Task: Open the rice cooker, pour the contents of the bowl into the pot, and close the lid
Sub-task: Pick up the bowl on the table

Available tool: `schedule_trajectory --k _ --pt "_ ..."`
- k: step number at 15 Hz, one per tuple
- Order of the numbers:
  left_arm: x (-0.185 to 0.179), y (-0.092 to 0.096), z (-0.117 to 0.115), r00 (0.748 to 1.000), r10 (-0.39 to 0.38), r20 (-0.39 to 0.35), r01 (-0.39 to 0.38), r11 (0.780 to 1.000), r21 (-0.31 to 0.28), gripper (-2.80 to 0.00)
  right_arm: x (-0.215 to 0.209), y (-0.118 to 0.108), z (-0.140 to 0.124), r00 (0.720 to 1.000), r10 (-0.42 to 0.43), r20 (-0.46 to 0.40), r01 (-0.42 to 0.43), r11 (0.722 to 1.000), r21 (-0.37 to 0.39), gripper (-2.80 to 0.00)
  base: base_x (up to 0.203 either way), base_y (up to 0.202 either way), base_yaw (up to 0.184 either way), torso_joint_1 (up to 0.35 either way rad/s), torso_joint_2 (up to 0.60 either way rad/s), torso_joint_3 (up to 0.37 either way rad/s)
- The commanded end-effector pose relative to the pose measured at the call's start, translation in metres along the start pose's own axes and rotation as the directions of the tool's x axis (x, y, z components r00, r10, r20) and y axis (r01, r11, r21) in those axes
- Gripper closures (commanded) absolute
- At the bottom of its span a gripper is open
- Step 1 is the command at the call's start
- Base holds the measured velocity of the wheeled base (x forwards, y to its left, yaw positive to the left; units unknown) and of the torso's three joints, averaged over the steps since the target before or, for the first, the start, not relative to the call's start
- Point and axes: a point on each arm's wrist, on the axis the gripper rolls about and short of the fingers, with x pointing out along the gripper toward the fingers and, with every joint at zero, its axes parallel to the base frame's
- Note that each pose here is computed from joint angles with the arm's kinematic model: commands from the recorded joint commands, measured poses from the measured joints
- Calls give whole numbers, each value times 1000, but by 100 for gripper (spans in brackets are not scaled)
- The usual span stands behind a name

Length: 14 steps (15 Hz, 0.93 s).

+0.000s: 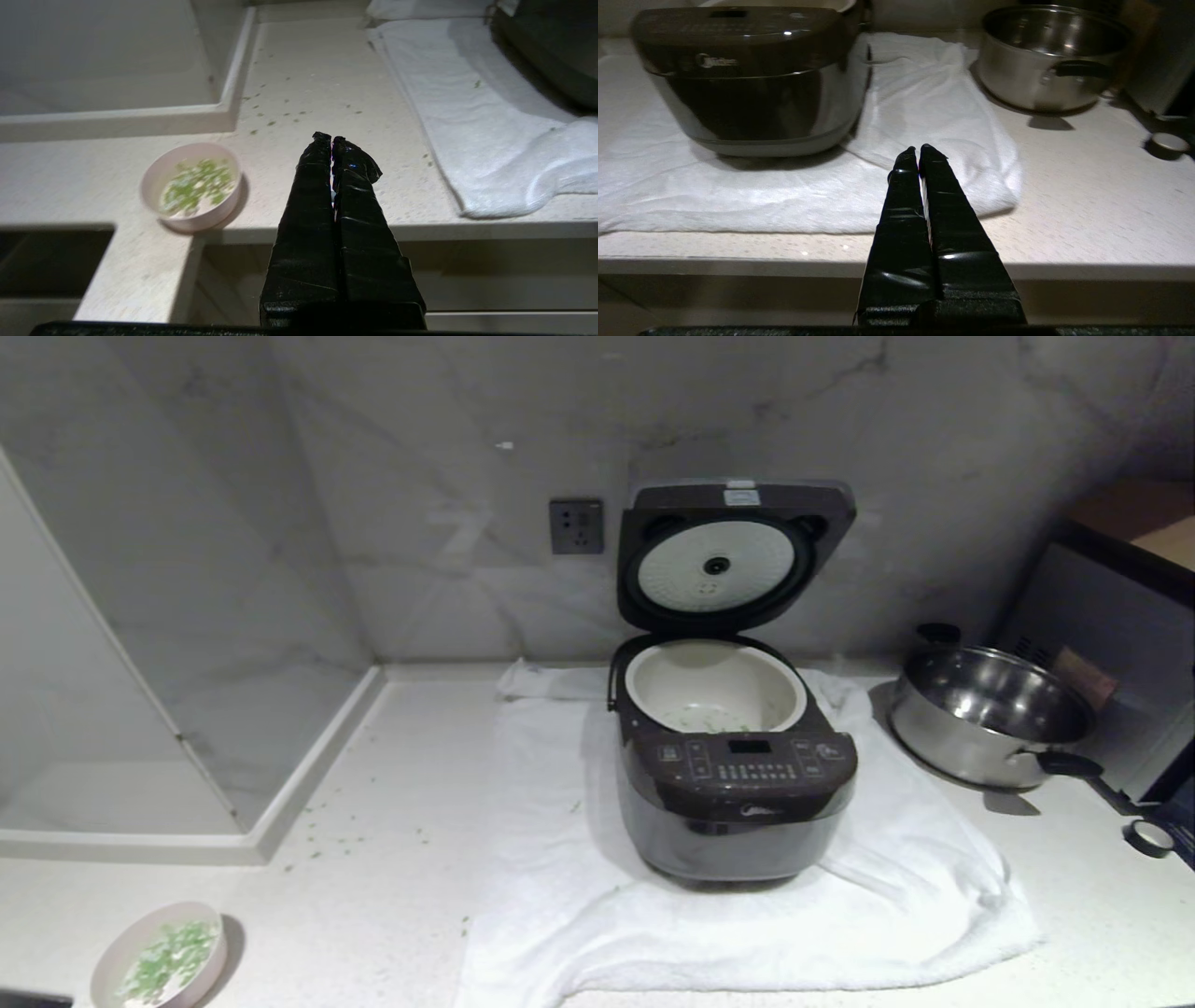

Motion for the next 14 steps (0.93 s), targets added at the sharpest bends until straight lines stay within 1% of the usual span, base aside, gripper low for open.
schedule_trajectory --k 1,4,14 --pt "0 0 0 1000 -1 1 1 1000 1 0 0 0 0 1000 1 -1 -1 1000 0 0 -2 -7 138 1 2 2" --pt "0 0 0 1000 -1 1 1 1000 1 0 0 0 0 1000 1 -1 -1 1000 0 0 -1 -7 103 -1 2 4" --pt "0 0 0 1000 2 3 -2 1000 1 0 0 0 0 1000 1 -1 -1 1000 0 0 0 0 0 0 0 0"
